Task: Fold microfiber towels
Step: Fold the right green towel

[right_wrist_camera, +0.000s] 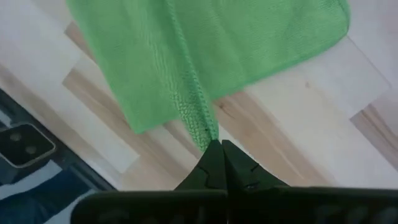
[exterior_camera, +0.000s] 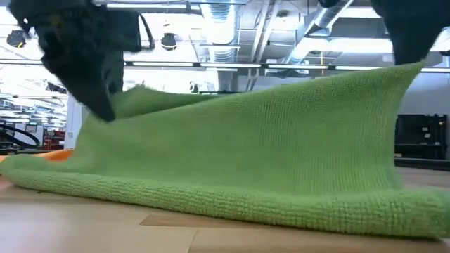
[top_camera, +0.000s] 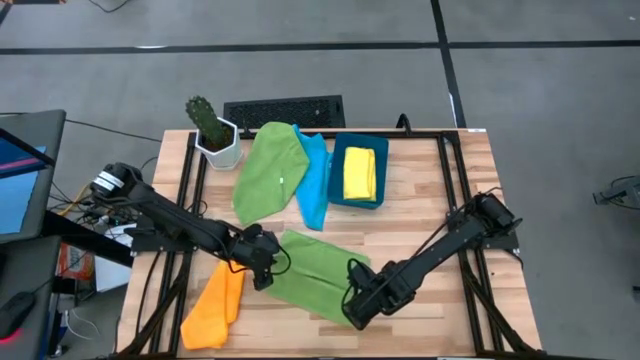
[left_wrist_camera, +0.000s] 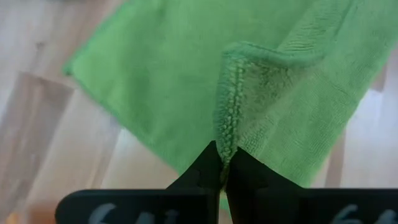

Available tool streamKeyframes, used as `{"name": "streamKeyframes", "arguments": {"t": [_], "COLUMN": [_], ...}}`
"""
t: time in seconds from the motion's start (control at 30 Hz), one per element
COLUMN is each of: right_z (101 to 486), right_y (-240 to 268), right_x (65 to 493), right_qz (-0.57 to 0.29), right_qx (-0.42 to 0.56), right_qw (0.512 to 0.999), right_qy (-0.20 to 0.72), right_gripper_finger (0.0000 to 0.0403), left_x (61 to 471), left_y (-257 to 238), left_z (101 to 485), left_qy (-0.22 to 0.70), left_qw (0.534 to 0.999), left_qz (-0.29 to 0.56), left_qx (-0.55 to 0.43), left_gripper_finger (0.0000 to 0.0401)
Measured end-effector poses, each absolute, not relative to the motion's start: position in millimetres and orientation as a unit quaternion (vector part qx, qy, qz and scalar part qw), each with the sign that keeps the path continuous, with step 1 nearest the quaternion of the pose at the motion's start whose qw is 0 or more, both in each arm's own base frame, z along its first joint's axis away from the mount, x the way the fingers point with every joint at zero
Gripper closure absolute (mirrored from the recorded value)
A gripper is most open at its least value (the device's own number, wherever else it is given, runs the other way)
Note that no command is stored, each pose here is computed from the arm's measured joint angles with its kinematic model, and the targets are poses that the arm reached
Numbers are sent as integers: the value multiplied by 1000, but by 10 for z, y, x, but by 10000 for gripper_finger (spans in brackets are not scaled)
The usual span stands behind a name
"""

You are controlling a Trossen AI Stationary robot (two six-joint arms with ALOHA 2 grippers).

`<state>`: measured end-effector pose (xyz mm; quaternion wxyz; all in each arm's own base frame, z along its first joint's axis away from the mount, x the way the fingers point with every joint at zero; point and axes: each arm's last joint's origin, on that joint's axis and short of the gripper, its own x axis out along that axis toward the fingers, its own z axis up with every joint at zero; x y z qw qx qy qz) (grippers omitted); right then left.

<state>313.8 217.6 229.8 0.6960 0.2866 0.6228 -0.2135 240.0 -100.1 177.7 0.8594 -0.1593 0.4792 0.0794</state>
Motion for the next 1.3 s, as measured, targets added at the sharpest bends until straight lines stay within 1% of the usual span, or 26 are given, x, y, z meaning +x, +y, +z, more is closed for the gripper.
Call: {"name": "streamKeyframes", "arguments": {"t": [0.2,0.43,0.63,0.73,1.03,1.2,1.3], "right_z": [2301,2300,2300,2300,2297,2298,2298], "right_y": [2188,2133,2026,1960,1781,1768,1779], "right_x": [3117,3147,3202,3243,3289,3296,3290], "right_qz": [-215,-226,-244,-242,-270,-269,-269], "right_qx": [283,279,277,273,266,254,251], "right_qw": [694,699,702,704,692,700,702], "right_qy": [626,618,610,609,615,611,609], "right_gripper_finger": [393,392,360,350,347,346,338], "left_x": [2477,2480,2511,2526,2569,2582,2594], "left_y": [-1032,-994,-911,-864,-741,-713,-713], "left_z": [1649,1664,1665,1666,1668,1674,1766], "left_qy": [492,480,473,466,466,462,442], "left_qw": [854,860,861,863,865,866,876], "left_qz": [67,91,111,129,133,137,132], "left_qx": [-155,-146,-146,-143,-128,-132,-137], "left_gripper_finger": [399,399,399,399,399,399,399]}}
